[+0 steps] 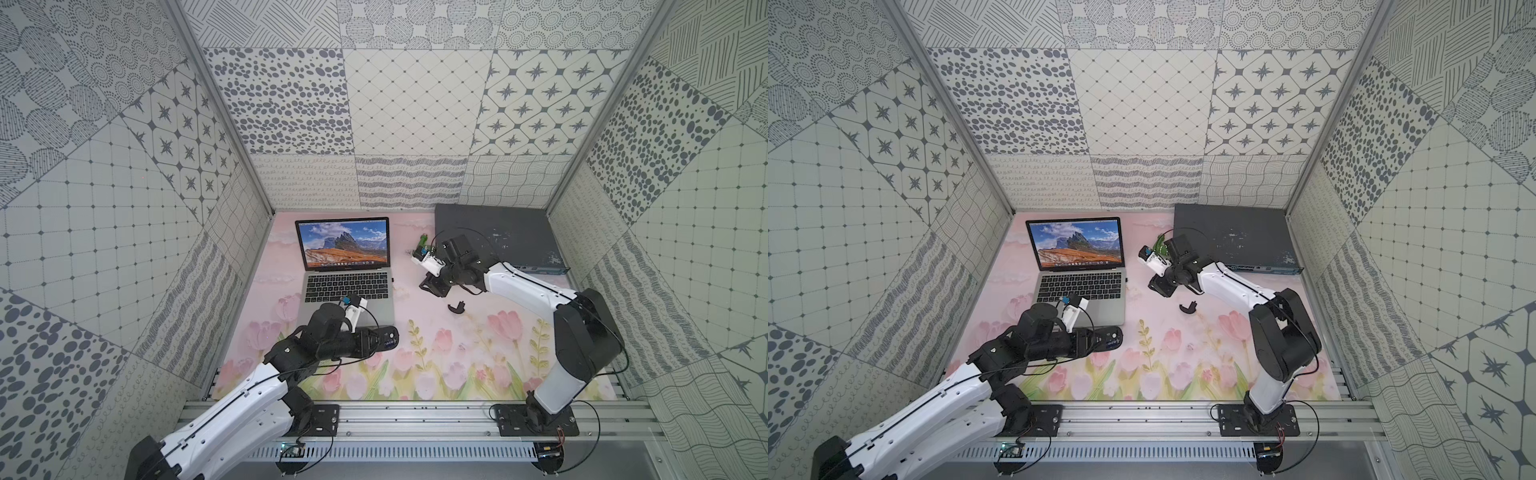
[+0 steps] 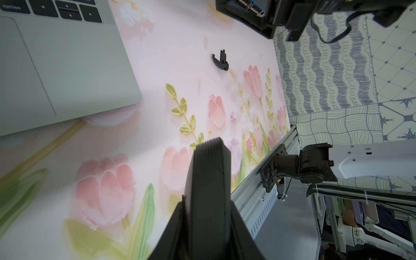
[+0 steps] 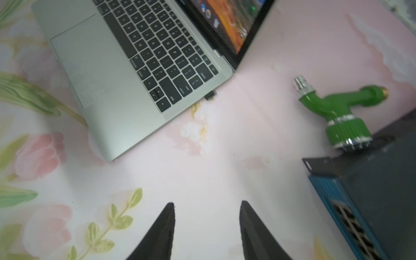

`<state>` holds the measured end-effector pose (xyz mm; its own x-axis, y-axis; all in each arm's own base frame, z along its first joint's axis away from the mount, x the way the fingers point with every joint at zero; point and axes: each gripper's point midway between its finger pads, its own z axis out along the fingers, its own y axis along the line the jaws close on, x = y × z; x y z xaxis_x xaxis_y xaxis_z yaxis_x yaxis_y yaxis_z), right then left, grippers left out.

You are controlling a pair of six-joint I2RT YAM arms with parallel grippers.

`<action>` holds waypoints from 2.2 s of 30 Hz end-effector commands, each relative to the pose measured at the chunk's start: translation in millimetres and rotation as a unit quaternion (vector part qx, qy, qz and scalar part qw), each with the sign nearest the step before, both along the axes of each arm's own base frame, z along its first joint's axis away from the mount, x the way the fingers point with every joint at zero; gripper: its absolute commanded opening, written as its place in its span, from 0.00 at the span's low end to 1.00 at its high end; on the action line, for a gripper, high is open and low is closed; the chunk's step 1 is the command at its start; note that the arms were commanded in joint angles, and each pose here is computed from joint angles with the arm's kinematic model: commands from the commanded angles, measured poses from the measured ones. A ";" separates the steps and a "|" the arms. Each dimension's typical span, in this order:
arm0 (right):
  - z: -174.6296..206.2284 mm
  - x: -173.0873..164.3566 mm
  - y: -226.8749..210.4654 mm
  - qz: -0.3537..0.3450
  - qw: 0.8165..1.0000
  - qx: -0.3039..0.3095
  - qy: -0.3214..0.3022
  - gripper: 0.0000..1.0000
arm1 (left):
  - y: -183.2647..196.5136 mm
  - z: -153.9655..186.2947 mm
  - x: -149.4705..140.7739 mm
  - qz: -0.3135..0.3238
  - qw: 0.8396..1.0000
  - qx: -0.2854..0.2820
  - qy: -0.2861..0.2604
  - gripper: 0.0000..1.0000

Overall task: Remove the wireless mouse receiver from the laptop
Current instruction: Place the lid at the center of the board, then take out the USB plug from the USB port.

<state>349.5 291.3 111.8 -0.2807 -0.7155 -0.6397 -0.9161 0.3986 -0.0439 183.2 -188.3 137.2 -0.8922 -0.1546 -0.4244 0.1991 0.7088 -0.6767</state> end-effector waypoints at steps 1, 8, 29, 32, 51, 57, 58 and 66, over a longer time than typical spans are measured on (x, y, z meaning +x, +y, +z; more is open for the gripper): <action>-7.3 5.8 33.8 0.159 0.985 -0.003 -0.067 0.49 | 9.7 -6.1 -16.1 0.002 0.999 0.014 0.035 0.18; -38.2 41.8 52.2 0.231 0.969 -0.057 -0.063 0.44 | 19.2 -14.9 -23.1 0.030 0.998 0.019 0.060 0.18; -96.4 50.9 70.0 0.292 0.952 -0.091 0.009 0.36 | 17.1 -19.2 -23.0 0.026 0.998 0.013 0.059 0.18; -102.0 43.6 69.9 0.297 0.949 -0.102 0.033 0.34 | 16.3 -18.5 -23.2 0.024 0.998 0.011 0.059 0.19; -118.6 40.9 90.1 0.245 0.955 -0.153 0.069 0.25 | 15.1 -18.8 -23.5 0.019 0.998 0.009 0.056 0.19; -124.0 35.6 100.0 0.240 0.956 -0.154 0.076 0.21 | 14.8 -18.2 -23.4 0.018 0.998 0.009 0.056 0.19; -124.4 34.2 101.6 0.240 0.956 -0.152 0.077 0.21 | 14.8 -18.1 -23.4 0.019 0.998 0.008 0.056 0.19; -122.7 35.1 104.0 0.236 0.957 -0.153 0.075 0.02 | 14.8 -18.1 -23.6 0.018 0.998 0.008 0.056 0.19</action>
